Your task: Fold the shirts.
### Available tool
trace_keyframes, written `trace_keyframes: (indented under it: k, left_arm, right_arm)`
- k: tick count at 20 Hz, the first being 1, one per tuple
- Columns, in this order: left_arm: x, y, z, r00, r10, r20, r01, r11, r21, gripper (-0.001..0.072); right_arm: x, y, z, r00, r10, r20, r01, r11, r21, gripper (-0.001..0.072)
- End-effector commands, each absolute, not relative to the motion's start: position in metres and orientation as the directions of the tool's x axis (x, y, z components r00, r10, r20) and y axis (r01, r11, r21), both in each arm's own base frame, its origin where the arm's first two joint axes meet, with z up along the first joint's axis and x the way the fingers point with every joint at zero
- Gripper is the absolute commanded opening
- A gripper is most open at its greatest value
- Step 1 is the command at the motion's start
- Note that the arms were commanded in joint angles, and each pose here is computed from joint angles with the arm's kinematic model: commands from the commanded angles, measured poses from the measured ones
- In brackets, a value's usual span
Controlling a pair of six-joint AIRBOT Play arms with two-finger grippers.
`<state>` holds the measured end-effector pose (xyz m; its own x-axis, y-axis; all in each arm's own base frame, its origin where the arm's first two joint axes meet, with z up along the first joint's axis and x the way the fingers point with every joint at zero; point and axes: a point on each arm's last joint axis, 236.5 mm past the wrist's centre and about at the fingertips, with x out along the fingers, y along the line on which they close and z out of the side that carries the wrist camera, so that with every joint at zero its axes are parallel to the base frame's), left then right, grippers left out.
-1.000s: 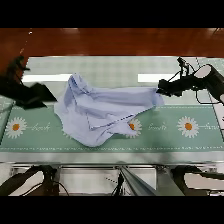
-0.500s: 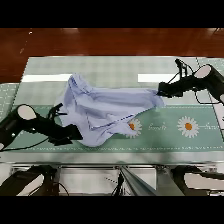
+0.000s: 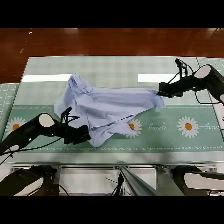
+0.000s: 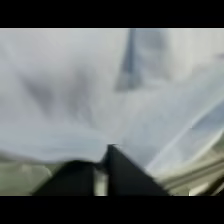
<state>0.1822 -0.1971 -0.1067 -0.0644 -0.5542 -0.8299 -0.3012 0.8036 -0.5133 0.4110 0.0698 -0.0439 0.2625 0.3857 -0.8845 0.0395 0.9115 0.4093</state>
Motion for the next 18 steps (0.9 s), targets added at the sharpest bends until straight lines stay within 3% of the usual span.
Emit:
trace_keyframes:
  k: [1,4,6,9,12,15,18]
  left_arm:
    - [0.206,-0.209,-0.108,0.02,-0.575,-0.818,-0.322,0.771,-0.549,0.0022]
    - [0.241,-0.218,-0.06,0.142,-0.61,-0.779,-0.202,0.753,-0.626,0.002]
    - [0.274,-0.215,0.008,0.307,-0.624,-0.718,-0.043,0.745,-0.666,0.002]
    - [0.309,-0.178,0.148,0.599,-0.597,-0.533,0.142,0.734,-0.664,0.002]
    - [0.308,-0.117,0.285,0.838,-0.469,-0.278,0.231,0.767,-0.598,0.002]
    - [0.279,-0.088,0.385,0.919,-0.389,-0.06,0.293,0.779,-0.554,0.0021]
    - [0.244,-0.104,0.451,0.888,-0.449,0.096,0.429,0.736,-0.524,0.0021]
  right_arm:
    - [0.41,0.07,-0.044,0.257,0.385,-0.886,0.036,0.913,0.407,0.002]
    - [0.41,0.068,-0.043,0.259,0.388,-0.884,0.04,0.911,0.411,0.002]
    - [0.416,0.07,-0.027,0.302,0.443,-0.844,0.081,0.87,0.485,0.0019]
    - [0.436,0.061,0.039,0.484,0.519,-0.705,0.107,0.764,0.636,0.0019]
    - [0.448,0.038,0.145,0.716,0.522,-0.463,0.035,0.636,0.771,0.002]
    - [0.43,0.034,0.247,0.84,0.498,-0.217,-0.105,0.541,0.834,0.002]
    - [0.387,0.056,0.33,0.855,0.518,-0.014,-0.278,0.48,0.832,0.0019]
